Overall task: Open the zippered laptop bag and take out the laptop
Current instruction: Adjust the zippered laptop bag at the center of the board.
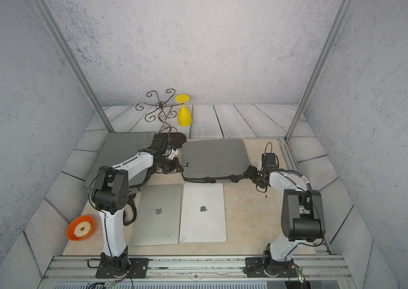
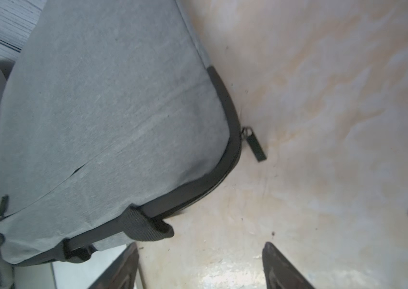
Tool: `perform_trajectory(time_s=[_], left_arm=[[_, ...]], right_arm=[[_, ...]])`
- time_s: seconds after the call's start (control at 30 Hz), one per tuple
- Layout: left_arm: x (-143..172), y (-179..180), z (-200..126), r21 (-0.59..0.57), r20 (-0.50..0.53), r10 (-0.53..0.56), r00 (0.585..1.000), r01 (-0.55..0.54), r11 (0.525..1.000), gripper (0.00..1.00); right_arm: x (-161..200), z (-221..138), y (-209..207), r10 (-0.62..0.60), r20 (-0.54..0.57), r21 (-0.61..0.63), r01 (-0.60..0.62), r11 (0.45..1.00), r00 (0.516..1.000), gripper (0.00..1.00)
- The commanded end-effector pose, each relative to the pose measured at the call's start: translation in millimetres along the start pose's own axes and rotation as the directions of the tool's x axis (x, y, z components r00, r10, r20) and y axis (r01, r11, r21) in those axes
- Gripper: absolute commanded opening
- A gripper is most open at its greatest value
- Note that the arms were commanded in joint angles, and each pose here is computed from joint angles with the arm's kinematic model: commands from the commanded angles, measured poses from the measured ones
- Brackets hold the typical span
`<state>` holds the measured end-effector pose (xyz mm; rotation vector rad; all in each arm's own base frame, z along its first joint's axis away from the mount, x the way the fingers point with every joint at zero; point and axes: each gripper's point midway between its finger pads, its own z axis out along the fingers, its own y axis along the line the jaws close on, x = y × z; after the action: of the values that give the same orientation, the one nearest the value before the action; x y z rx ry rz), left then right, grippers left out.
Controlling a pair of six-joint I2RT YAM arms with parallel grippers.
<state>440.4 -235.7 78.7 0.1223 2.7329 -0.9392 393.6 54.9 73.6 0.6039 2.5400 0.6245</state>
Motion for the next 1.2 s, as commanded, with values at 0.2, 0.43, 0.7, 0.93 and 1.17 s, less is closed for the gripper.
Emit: perform_trajectory(time_s=[0.2, 0.43, 0.7, 0.93, 1.17], left_arm=[[19, -52, 17, 0.109, -0.021, 0.034, 0.999, -0.031, 0.994, 0.00], [28, -59, 26, 0.123, -0.041, 0.035, 0.999, -0.030, 0.992, 0.00], [34, -72, 33, 0.159, -0.069, 0.055, 0.996, -0.044, 0.986, 0.06], [33, -72, 23, 0.150, -0.077, 0.108, 0.991, -0.095, 0.984, 0.32], [-8, -53, 3, 0.083, 0.022, 0.090, 0.996, -0.092, 0.992, 0.51]], right_arm=[[4, 36, 36, 0.251, -0.017, -0.157, -0.251, 0.955, 0.968, 0.80], [3, 62, 38, 0.287, -0.052, -0.155, -0.292, 0.944, 0.957, 0.76], [1, 83, 36, 0.302, -0.064, -0.147, -0.308, 0.940, 0.951, 0.59], [-1, 83, 30, 0.260, -0.049, -0.105, -0.264, 0.959, 0.964, 0.23], [-5, 73, 27, 0.216, -0.037, -0.105, -0.218, 0.970, 0.976, 0.03]])
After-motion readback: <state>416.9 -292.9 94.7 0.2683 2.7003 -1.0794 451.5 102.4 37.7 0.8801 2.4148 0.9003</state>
